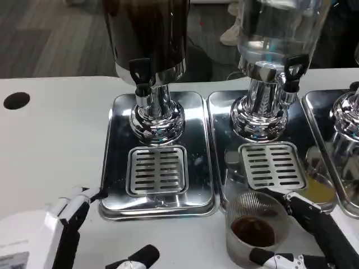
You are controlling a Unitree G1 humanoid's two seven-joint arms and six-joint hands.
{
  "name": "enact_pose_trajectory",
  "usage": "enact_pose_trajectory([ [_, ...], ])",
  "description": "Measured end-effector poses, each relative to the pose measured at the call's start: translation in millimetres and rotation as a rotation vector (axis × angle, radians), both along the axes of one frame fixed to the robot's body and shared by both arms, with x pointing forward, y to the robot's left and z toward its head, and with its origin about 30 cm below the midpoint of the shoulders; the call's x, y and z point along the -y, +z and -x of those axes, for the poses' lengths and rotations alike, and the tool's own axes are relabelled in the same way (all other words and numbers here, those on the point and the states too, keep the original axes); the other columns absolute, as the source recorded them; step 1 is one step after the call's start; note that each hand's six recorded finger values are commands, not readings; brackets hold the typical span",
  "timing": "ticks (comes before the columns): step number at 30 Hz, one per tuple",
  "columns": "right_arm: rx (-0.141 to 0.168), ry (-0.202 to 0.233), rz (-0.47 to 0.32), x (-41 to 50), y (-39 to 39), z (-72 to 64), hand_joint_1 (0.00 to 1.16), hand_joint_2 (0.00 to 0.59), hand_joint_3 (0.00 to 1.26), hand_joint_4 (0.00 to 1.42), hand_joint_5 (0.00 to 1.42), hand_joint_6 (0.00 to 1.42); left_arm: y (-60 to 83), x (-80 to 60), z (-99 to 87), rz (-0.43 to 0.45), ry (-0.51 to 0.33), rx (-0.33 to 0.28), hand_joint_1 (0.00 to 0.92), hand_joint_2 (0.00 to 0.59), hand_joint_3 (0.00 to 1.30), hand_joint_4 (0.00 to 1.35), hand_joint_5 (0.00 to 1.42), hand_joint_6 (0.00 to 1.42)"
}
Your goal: Grasp the cup under the faucet to collect the drink, then remove the cup.
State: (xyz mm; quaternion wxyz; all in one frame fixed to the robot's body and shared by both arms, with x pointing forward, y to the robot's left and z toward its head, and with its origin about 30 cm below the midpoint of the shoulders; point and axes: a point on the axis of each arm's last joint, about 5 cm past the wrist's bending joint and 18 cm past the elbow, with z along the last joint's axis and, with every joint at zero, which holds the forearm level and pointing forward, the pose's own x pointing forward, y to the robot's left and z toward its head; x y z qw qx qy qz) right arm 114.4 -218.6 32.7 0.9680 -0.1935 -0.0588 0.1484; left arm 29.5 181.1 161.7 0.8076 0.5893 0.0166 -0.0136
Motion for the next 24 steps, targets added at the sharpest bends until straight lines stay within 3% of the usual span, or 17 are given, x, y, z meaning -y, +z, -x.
enact_pose_trajectory([
  [6, 0.004, 0.007, 0.001, -0.6, 0.6, 1.0, 0.63, 0.089, 0.21, 0.19, 0.32, 0.15, -0.1, 1.0, -1.7, -0.002, -0.007, 0.008, 0.000, 0.080, 0.29, 0.21, 0.30, 0.49],
  [14, 0.076, 0.008, -0.036, -1.8, 11.1, -1.6, 0.50, 0.125, 0.16, 0.13, 0.28, 0.14, 0.0, 1.2, -3.4, -0.001, -0.011, 0.018, 0.000, 0.080, 0.29, 0.21, 0.30, 0.49],
  [16, 0.094, 0.007, -0.053, -1.3, 14.2, -1.4, 0.42, 0.208, 0.20, 0.13, 0.23, 0.10, -0.1, 1.4, -3.8, 0.001, -0.011, 0.019, 0.000, 0.080, 0.29, 0.21, 0.30, 0.49],
  [20, 0.137, 0.003, -0.109, 1.3, 25.5, -0.7, 0.37, 0.474, 0.20, 0.06, 0.05, 0.00, -0.4, 1.6, -4.8, 0.005, -0.010, 0.023, 0.000, 0.083, 0.29, 0.21, 0.30, 0.49],
  [22, 0.170, -0.003, -0.116, 5.8, 35.5, -3.0, 0.40, 0.563, 0.15, 0.01, 0.00, 0.00, -0.6, 1.8, -5.8, 0.007, -0.011, 0.027, 0.000, 0.091, 0.28, 0.20, 0.29, 0.48],
  [24, 0.186, -0.007, -0.088, 9.8, 42.6, -4.8, 0.45, 0.585, 0.14, 0.00, 0.00, 0.00, -0.8, 2.3, -6.6, 0.010, -0.014, 0.030, 0.000, 0.103, 0.26, 0.20, 0.28, 0.47],
])
